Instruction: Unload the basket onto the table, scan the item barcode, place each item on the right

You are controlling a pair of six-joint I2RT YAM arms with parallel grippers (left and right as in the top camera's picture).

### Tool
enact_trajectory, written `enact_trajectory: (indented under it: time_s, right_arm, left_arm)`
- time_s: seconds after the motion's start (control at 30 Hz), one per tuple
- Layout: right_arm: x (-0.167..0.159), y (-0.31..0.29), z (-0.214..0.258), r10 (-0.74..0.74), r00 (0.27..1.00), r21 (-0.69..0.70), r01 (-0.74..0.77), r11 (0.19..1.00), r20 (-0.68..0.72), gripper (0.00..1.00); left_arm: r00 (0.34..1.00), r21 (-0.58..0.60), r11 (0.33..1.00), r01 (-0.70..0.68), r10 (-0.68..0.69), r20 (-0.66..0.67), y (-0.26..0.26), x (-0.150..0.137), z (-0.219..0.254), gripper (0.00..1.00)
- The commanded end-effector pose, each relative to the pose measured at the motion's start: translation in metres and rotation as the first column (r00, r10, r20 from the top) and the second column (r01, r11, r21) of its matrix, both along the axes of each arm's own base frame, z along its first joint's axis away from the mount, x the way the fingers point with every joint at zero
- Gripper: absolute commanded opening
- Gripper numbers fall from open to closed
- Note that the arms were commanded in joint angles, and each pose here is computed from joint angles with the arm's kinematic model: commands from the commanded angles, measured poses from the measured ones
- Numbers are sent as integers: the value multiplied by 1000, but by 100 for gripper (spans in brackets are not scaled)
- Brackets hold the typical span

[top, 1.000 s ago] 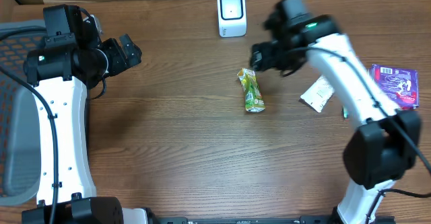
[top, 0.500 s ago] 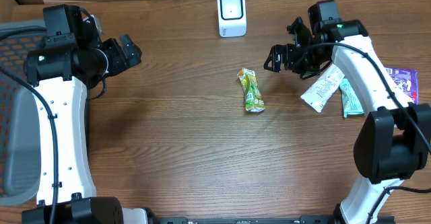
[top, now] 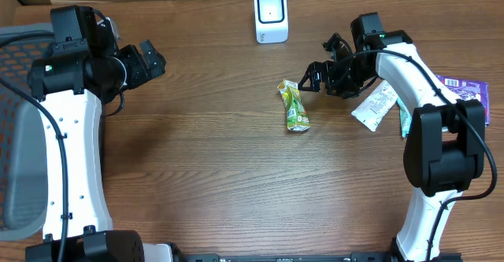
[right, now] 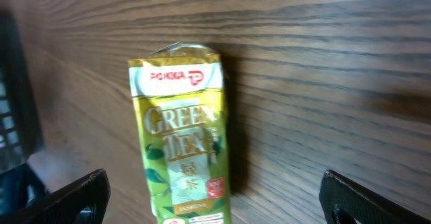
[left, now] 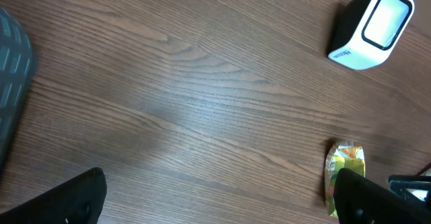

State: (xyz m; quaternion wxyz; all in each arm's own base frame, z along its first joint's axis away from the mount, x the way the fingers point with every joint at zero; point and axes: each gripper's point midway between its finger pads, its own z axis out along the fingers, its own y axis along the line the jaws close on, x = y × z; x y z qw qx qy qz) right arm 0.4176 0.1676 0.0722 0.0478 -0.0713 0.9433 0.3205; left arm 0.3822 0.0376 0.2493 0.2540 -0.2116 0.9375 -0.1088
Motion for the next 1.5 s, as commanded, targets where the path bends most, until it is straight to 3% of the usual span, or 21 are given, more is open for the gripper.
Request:
enact_trajectory:
  time_s: [0.0,0.3,0.47,0.73,0.97,1.23,1.33,1.47]
  right_arm:
    - [-5,13,-6,54,999,59,-54,997,-6,100]
    - [-14,35,-43,100,992,99,-91,991,-81,99]
    - [-17,44,-52,120,989,103,-111,988,-83,89]
    - [-13,50,-48,127,990,132,-119,984,-56,33]
    - [-11,53,-43,132,990,157,-124,980,-42,4]
    - [7,50,-3,130,988,93,-137,986,83,4]
    - [11,45,8,127,981,-44,-121,992,145,4]
    - [11,31,3,88,979,-348,-19,937,184,4]
  left_arm:
    - [1000,-13,1000,3,-3,4,-3,3,1,99]
    - [1000,-13,1000,3,-3,4,-3,3,1,99]
    - [1000,-13,1000,3,-3,4,-3,3,1,99]
    - [1000,-13,1000,3,-3,4,-3,3,1,100]
    - [1000,-13,1000,3,-3,4,-3,3,1,100]
    - [1000,-13,1000,3,-3,4,-3,3,1,100]
    - [1000,-13,1000,3,-3,4,-3,3,1,99]
    - [1000,-13,1000,3,-3,4,-3,3,1,100]
